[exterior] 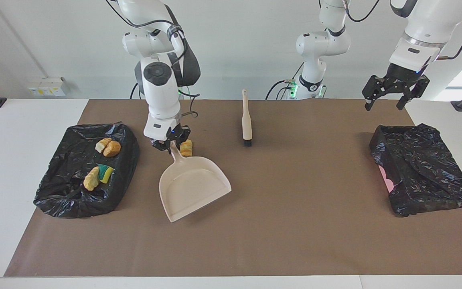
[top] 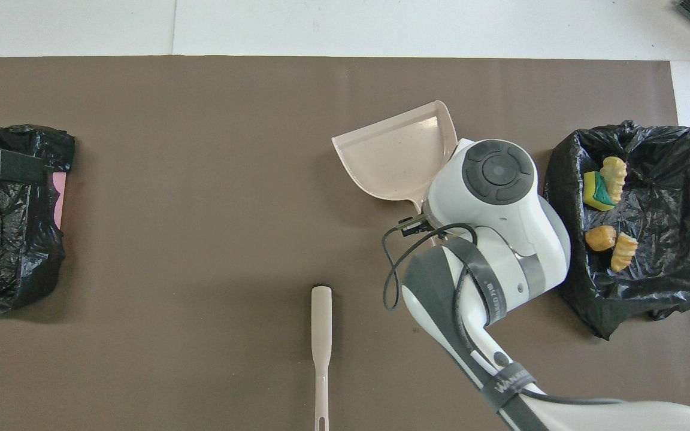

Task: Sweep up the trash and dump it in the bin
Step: 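Return the dustpan to the table center and open the right gripper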

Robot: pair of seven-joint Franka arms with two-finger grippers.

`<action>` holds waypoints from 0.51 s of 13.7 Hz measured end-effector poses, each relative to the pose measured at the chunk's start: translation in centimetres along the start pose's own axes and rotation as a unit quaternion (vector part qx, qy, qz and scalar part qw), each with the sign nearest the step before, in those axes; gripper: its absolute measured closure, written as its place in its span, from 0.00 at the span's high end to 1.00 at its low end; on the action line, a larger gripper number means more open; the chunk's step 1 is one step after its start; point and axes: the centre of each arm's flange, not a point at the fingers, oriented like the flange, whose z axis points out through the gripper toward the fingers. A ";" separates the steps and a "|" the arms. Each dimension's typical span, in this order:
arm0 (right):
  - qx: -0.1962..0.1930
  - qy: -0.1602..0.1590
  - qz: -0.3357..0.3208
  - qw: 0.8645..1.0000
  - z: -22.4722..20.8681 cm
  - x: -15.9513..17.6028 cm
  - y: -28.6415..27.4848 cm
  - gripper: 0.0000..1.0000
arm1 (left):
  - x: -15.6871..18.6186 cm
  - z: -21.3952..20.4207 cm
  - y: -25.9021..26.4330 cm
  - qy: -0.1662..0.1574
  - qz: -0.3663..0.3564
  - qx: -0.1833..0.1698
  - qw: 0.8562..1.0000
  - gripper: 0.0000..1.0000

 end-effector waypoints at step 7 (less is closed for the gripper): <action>0.046 -0.010 0.125 0.991 4.2 3.9 -13.7 0.31 | -0.1 0.2 -1.1 -0.003 -0.010 0.001 1.000 1.00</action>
